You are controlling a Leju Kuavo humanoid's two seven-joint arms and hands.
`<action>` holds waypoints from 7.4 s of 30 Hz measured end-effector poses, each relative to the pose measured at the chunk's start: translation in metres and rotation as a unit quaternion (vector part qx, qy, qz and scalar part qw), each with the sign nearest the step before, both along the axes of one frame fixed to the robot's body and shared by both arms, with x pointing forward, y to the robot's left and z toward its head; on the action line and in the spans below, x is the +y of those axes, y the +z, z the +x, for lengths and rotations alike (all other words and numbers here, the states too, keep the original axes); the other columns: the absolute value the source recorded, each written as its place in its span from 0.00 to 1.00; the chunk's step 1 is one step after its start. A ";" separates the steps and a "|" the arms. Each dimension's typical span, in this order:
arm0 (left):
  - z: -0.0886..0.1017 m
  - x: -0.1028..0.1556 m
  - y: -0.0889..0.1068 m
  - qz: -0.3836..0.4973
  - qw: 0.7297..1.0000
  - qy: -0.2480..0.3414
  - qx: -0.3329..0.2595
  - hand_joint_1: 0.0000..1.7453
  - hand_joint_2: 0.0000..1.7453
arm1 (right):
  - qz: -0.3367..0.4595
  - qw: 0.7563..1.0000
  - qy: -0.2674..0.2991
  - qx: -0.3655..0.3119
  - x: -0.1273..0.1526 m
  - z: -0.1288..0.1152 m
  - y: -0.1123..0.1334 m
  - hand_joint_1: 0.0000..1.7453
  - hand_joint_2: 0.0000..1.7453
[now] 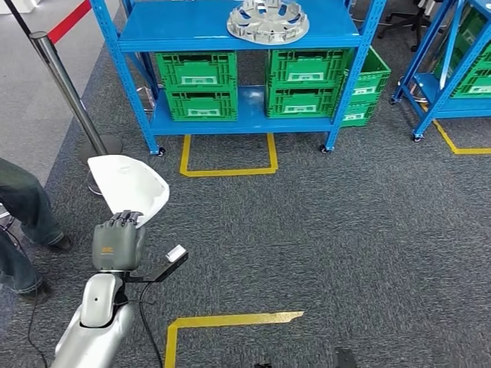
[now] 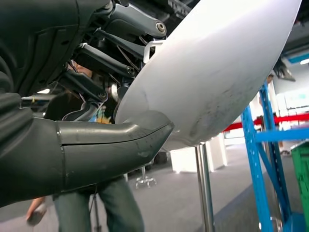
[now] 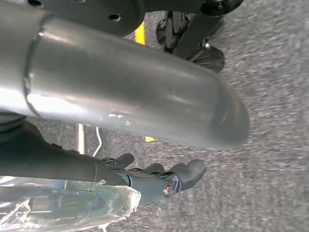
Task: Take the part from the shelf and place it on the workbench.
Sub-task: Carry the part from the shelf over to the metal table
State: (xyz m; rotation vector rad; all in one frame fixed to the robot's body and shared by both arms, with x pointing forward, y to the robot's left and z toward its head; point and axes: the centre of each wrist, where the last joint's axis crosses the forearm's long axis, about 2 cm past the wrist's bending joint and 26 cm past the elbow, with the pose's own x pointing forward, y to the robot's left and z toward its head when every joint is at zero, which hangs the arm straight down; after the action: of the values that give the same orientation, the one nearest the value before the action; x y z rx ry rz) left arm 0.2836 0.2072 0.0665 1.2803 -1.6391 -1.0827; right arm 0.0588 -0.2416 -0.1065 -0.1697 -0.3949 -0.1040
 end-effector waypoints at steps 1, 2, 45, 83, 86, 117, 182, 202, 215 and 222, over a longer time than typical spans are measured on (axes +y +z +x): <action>-0.001 0.000 0.000 -0.003 1.000 0.002 0.002 1.00 1.00 | -0.001 1.000 0.001 0.000 0.000 0.000 0.000 0.00 0.00; -0.001 0.000 0.000 -0.006 1.000 0.003 0.004 1.00 1.00 | -0.001 1.000 0.003 0.000 -0.001 0.001 0.000 0.00 0.00; -0.007 0.016 0.000 -0.035 0.999 0.034 0.013 1.00 1.00 | -0.005 1.000 0.020 0.003 0.000 0.000 0.000 0.00 0.00; -0.011 0.023 -0.004 -0.032 0.998 0.053 0.022 1.00 1.00 | 0.001 1.000 0.027 0.006 0.003 -0.001 0.000 0.00 0.00; -0.011 0.023 -0.003 -0.033 0.998 0.053 0.022 1.00 1.00 | 0.001 1.000 0.027 0.006 0.003 0.000 0.000 0.00 0.00; -0.012 0.028 -0.005 -0.032 0.997 0.063 0.028 1.00 1.00 | 0.001 1.000 0.028 0.007 0.001 0.000 0.000 0.00 0.00; -0.005 0.035 -0.007 -0.085 0.991 0.071 0.079 1.00 1.00 | -0.005 0.999 0.031 0.038 0.000 -0.001 0.000 0.00 0.00; -0.002 0.041 0.003 -0.138 0.989 0.048 0.017 1.00 1.00 | -0.009 0.997 0.063 0.047 0.002 -0.002 0.000 0.00 0.00; 0.003 0.039 0.029 -0.098 0.993 0.054 -0.047 1.00 1.00 | -0.004 0.996 0.071 0.046 0.006 0.000 0.001 0.00 0.00; 0.004 0.035 0.034 -0.066 0.993 0.057 -0.073 1.00 1.00 | -0.004 0.996 0.076 0.049 0.005 -0.002 0.000 0.00 0.00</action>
State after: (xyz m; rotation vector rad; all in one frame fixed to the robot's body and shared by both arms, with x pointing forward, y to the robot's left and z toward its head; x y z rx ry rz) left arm 0.2878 0.2420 0.1005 1.3746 -1.6926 -0.8136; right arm 0.0565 -0.2362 -0.1063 -0.1523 -0.3090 0.0553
